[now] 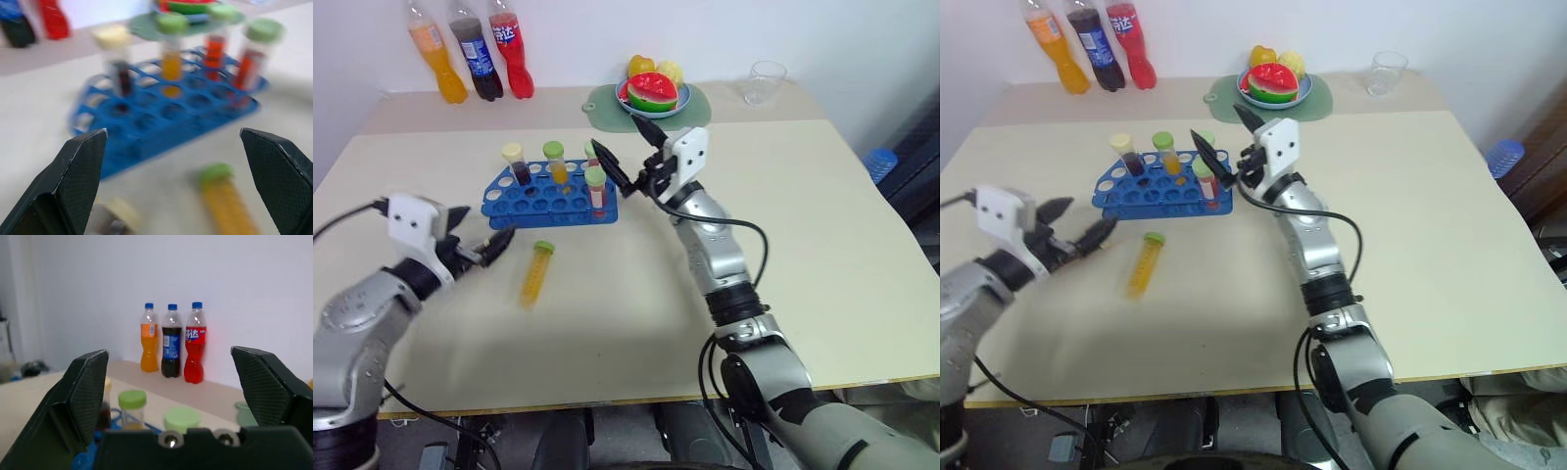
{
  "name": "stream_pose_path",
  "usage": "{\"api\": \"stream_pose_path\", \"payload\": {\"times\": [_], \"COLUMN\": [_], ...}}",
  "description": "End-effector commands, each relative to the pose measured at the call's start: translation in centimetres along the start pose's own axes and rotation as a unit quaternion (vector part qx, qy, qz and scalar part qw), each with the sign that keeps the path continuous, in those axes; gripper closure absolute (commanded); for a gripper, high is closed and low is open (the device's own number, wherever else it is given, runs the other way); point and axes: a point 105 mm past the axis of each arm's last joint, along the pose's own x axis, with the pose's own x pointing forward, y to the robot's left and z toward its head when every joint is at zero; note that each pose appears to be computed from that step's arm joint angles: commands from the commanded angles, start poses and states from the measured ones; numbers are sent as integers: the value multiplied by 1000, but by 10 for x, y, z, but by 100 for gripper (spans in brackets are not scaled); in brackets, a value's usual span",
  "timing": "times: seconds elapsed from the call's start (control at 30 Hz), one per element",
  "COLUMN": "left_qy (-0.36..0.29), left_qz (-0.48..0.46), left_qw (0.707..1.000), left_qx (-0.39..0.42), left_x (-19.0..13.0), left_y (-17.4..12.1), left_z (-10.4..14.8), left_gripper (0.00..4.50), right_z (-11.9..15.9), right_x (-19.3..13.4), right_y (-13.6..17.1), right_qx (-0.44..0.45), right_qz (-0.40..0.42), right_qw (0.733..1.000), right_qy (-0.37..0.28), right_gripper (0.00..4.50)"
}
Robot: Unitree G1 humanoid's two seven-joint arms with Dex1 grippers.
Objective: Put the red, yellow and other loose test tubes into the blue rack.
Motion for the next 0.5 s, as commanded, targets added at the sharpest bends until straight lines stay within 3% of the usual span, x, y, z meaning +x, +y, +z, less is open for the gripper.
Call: {"api": "stream_pose_path", "payload": {"times": [0.03, 0.07, 0.1, 0.2, 0.33, 0.5], "left_qy": [41, 66, 143, 294, 311, 339], "left_qz": [-3, -8, -30, -68, -108, -82], "left_qw": [999, 997, 989, 953, 944, 937], "left_qx": [17, 26, 14, 2, 8, 7], "left_x": [5, 7, 10, 9, 22, 43], "left_y": [-1, -3, -7, -22, -46, -62], "left_z": [10, 11, 2, -12, -6, -25], "left_gripper": [0, 0, 0, 0, 0, 0], "right_z": [15, 14, 10, 4, 3, 7], "right_x": [-9, -16, -30, -66, -93, -122], "right_y": [12, 14, 19, 31, 36, 37], "right_qx": [-13, -19, -24, -27, -22, -18], "right_qz": [66, 88, 130, 223, 272, 307], "right_qw": [998, 996, 990, 966, 945, 922], "right_qy": [7, 22, 54, 124, 181, 234], "right_gripper": [7, 7, 7, 7, 7, 7]}}
